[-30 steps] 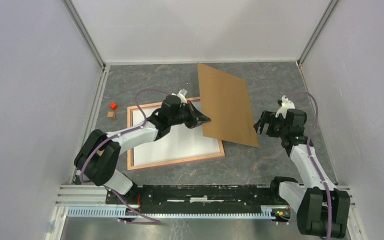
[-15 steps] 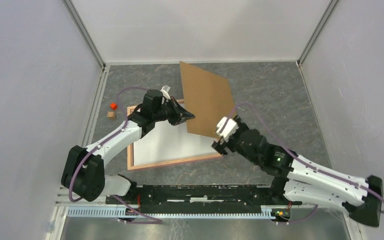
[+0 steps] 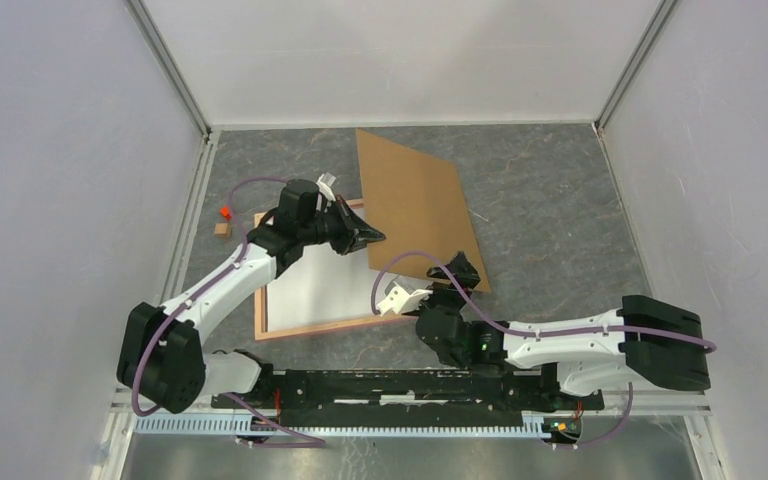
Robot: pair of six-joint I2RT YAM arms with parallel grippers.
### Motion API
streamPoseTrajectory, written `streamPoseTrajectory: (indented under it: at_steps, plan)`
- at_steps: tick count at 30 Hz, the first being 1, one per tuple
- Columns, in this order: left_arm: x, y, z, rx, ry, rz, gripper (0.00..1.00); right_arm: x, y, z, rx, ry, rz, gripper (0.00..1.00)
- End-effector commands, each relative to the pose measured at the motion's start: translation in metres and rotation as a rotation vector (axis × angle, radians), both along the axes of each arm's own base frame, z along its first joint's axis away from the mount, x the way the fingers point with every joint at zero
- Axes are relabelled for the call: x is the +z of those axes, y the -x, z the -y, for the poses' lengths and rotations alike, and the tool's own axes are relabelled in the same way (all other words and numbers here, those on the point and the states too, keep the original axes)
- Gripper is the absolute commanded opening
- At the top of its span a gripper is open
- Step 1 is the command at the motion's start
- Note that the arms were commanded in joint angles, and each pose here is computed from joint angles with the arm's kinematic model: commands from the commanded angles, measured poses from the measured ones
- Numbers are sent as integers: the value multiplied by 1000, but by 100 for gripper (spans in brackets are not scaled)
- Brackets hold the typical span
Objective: Put the photo into the frame
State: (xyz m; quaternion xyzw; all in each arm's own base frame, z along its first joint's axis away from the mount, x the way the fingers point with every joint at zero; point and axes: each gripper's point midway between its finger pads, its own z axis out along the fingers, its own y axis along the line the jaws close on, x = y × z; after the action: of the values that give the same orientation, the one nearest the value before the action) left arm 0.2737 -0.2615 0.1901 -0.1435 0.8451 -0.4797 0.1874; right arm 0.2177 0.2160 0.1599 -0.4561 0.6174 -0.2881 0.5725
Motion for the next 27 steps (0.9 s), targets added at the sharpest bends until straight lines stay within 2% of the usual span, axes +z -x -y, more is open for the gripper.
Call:
streamPoseTrajectory:
  at_steps: [1, 3, 7, 11, 12, 15, 16, 18, 20, 23, 27]
  plan:
    - [58, 6, 3, -67, 80, 154, 2, 29, -13, 11, -141, -148, 102, 98]
    - [63, 9, 1, -68, 85, 149, 2, 20, -18, 4, -99, -168, 72, 97]
    - [77, 17, -3, -92, 73, 160, 2, 19, -24, 11, -121, -181, 100, 91]
    - [86, 21, -8, -92, 65, 169, 2, 27, -26, 9, -96, -188, 125, 77]
    - [89, 23, -8, -97, 71, 174, 2, 30, -26, 5, -78, -197, 128, 73]
    - [98, 26, -9, -103, 76, 191, 3, 42, -27, 1, -70, -216, 136, 48]
    - [101, 27, -10, -103, 68, 197, 9, 46, -27, -1, -69, -232, 132, 39]
    - [110, 27, -15, -95, 42, 232, 35, 53, -26, -5, -61, -274, 113, 19]
    - [132, 30, -20, -98, 36, 327, 47, 64, -25, -8, -41, -341, 101, 2]
    - [172, 37, -31, -72, 11, 481, 68, 86, -24, -4, -37, -459, 114, 0]
    - [229, 48, -64, 24, -99, 698, 88, 120, -23, -3, -24, -568, 129, 0]
